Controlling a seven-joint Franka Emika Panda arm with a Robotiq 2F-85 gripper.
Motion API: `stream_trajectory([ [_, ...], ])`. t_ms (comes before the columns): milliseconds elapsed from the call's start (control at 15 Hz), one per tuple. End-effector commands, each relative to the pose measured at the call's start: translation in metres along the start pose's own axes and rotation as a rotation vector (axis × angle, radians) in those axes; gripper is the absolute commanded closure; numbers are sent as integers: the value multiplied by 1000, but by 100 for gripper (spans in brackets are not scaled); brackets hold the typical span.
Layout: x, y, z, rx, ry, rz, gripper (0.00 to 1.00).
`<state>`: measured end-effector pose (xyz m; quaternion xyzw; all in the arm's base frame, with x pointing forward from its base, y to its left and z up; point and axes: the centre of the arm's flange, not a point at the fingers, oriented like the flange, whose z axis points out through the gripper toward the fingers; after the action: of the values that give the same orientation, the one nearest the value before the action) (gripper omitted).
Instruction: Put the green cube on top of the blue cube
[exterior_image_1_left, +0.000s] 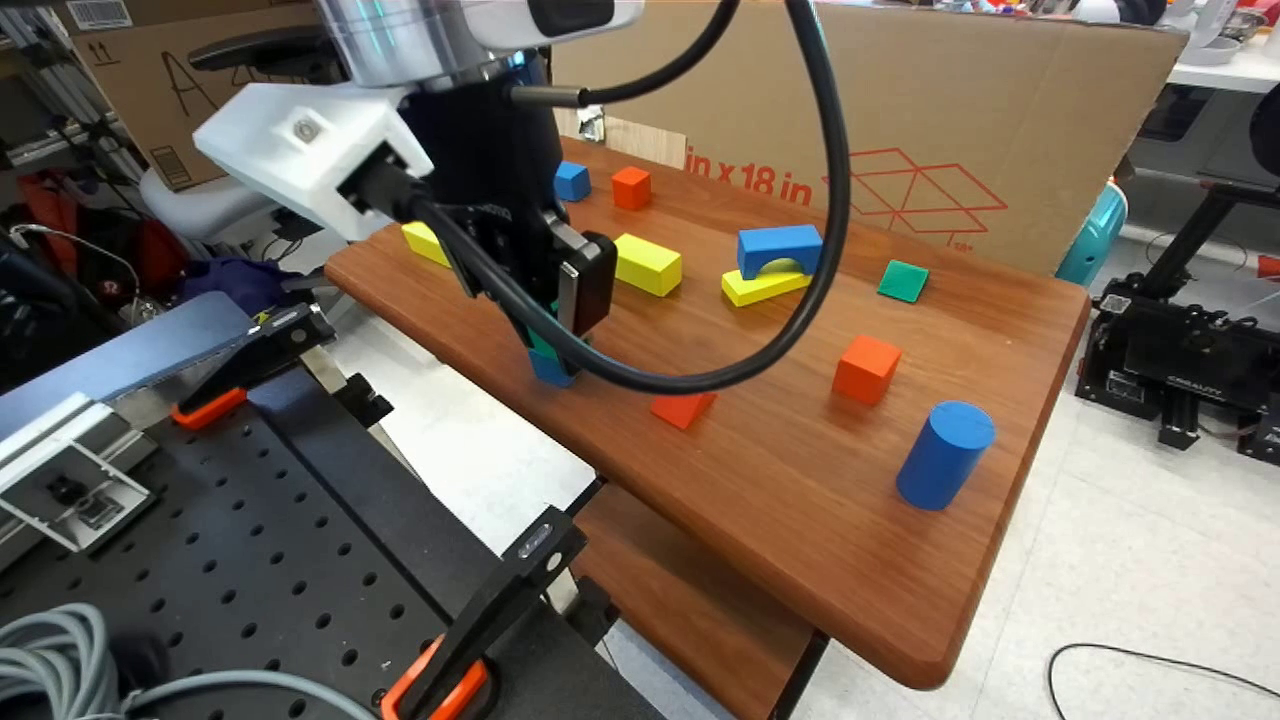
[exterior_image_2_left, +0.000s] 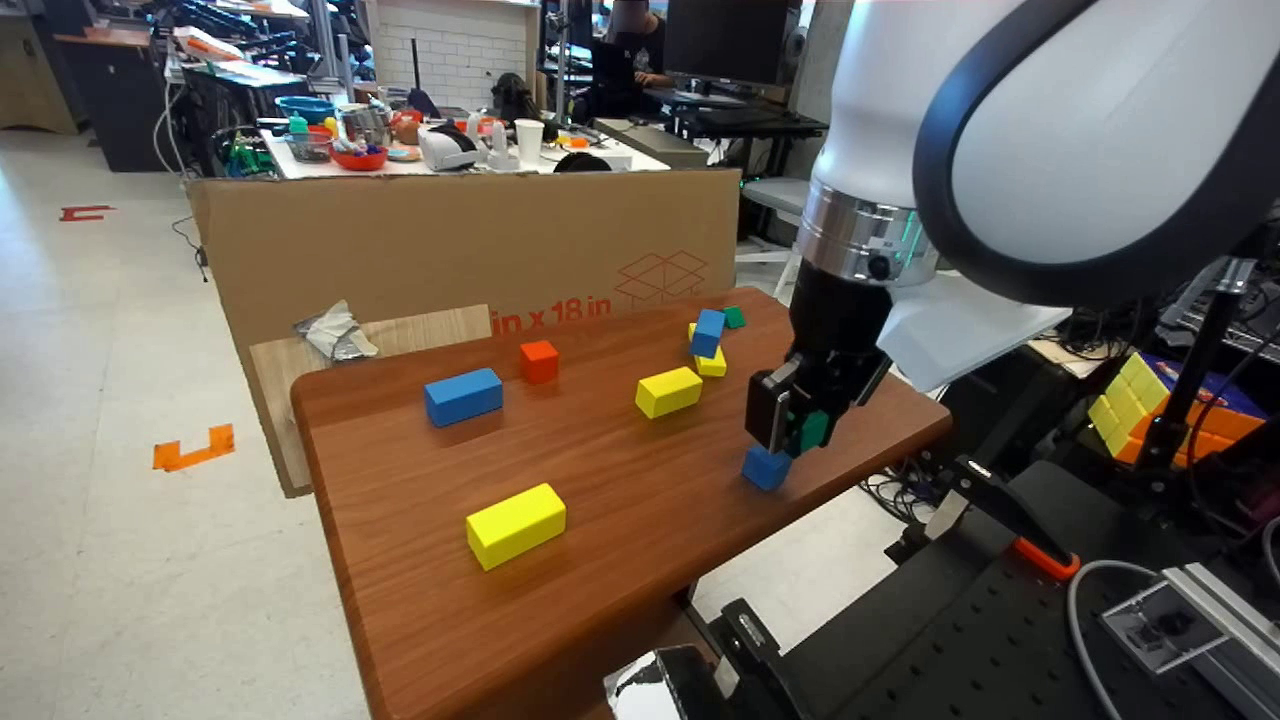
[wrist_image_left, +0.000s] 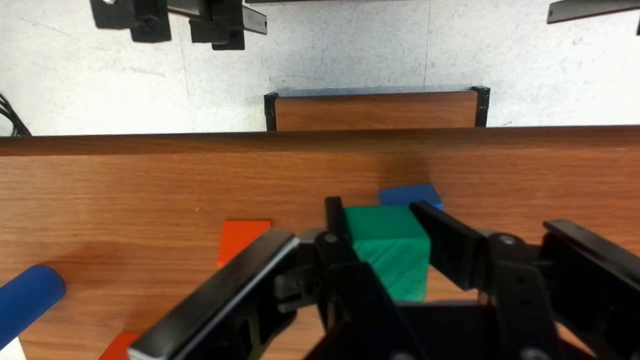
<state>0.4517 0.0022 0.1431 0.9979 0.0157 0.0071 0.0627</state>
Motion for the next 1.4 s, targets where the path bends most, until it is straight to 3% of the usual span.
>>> stream_trajectory([
  [0, 10, -7, 6, 24, 23, -5, 88],
  [667, 17, -17, 11, 40, 10, -23, 88],
  [800, 17, -18, 7, 45, 8, -26, 37],
  [933, 17, -18, 6, 49, 5, -23, 33],
  [1200, 14, -20, -1, 52, 5, -12, 4],
  [1333, 15, -21, -7, 51, 13, -14, 0],
])
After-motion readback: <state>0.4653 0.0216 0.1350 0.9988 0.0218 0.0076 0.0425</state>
